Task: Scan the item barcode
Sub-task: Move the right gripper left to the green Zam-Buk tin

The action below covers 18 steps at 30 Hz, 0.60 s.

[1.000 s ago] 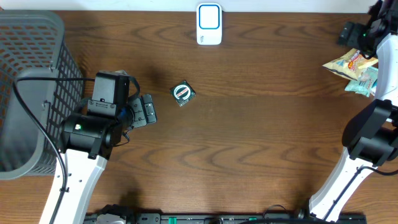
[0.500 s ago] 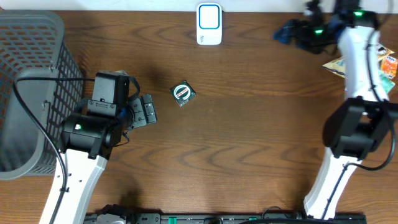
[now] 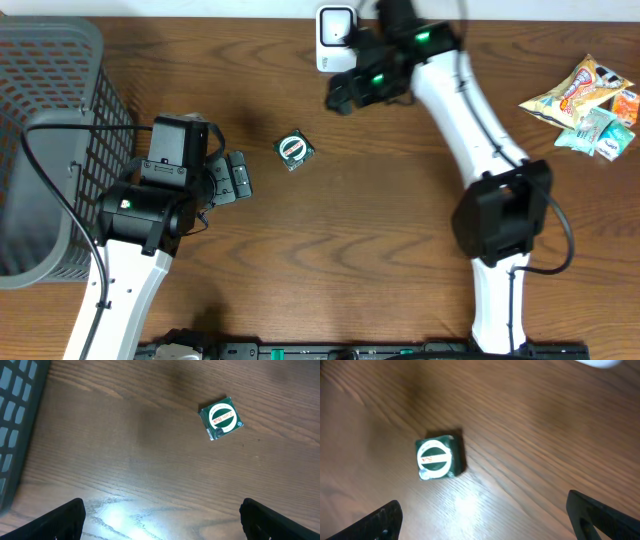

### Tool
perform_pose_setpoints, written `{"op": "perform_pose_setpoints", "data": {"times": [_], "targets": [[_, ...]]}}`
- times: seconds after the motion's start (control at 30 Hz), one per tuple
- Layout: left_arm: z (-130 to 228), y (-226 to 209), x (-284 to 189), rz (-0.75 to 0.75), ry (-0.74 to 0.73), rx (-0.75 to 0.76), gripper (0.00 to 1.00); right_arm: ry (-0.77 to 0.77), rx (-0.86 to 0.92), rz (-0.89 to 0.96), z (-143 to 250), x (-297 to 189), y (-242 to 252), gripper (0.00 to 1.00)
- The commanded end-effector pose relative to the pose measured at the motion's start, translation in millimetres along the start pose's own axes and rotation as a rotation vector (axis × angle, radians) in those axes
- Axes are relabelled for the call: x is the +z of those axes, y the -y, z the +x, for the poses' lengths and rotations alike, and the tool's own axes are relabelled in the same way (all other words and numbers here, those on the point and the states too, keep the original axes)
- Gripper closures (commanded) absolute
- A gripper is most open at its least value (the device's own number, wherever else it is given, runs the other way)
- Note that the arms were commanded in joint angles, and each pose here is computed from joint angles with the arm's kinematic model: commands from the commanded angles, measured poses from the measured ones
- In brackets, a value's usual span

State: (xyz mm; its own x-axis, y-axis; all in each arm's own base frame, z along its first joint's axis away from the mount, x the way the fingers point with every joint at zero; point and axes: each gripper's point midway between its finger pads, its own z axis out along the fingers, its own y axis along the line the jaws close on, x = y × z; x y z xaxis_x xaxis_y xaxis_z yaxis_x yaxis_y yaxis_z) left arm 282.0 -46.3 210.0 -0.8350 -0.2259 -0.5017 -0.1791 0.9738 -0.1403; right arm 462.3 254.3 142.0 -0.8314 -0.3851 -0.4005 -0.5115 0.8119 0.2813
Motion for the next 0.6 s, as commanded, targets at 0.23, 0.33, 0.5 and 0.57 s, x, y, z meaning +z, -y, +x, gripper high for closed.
{"op": "perform_pose_setpoints", "data": {"times": [0.23,0.33,0.5,0.57], "targets": [[-3,1,-2,0.004,0.006,-0.011,0.02,-0.133,-0.163,0.04,31,92,-62,0.01],[-3,1,-2,0.004,0.007,-0.011,0.02,-0.154,-0.193,0.049,39,105,-74,0.01],[-3,1,-2,0.004,0.006,-0.011,0.02,-0.187,-0.194,0.121,51,120,-79,0.01],[-3,1,-2,0.004,0.006,-0.011,0.02,-0.191,-0.171,0.143,53,124,-79,0.01]]}}
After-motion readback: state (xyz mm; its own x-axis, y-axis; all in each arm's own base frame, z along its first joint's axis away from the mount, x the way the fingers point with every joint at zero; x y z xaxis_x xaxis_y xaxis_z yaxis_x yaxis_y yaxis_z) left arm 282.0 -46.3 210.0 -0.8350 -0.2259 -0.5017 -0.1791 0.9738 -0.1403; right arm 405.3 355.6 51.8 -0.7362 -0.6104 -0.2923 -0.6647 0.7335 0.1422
